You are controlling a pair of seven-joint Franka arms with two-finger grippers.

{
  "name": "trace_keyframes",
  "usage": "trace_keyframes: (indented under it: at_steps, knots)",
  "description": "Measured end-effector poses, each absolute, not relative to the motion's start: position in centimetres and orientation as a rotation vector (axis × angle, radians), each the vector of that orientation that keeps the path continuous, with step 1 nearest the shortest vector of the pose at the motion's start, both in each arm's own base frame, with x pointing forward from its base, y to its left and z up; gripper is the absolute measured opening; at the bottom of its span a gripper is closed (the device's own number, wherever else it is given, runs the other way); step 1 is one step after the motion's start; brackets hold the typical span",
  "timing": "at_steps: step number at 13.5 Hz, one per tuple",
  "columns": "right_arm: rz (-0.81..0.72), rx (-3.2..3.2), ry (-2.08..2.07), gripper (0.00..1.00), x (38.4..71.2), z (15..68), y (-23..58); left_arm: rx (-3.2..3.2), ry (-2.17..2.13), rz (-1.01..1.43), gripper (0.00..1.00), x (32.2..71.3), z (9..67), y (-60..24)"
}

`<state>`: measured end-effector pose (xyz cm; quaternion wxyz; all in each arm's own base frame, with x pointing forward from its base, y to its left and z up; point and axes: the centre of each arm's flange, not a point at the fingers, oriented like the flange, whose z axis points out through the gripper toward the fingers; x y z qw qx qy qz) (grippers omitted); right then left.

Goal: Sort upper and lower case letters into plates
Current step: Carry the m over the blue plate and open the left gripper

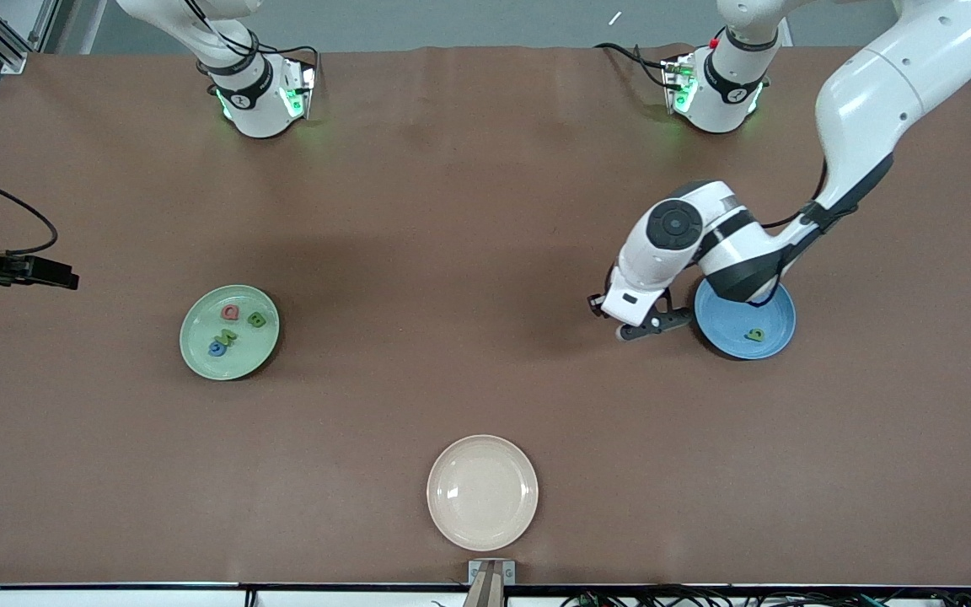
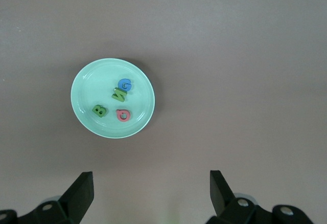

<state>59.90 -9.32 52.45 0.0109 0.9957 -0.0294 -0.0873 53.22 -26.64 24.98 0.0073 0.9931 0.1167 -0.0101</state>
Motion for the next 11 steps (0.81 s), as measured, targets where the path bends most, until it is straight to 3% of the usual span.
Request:
trace_keyframes:
  at_steps: [6,11]
  knots:
    - [-0.14,3.105,-0.068,1.0,60.6,57.8,-8.4,3.174,0.071,-0.127,0.41,55.5,25.7,-15.4]
    - [-0.186,3.106,-0.07,1.0,60.5,57.2,-8.4,3.161,-0.132,-0.183,0.41,55.7,24.5,-8.8]
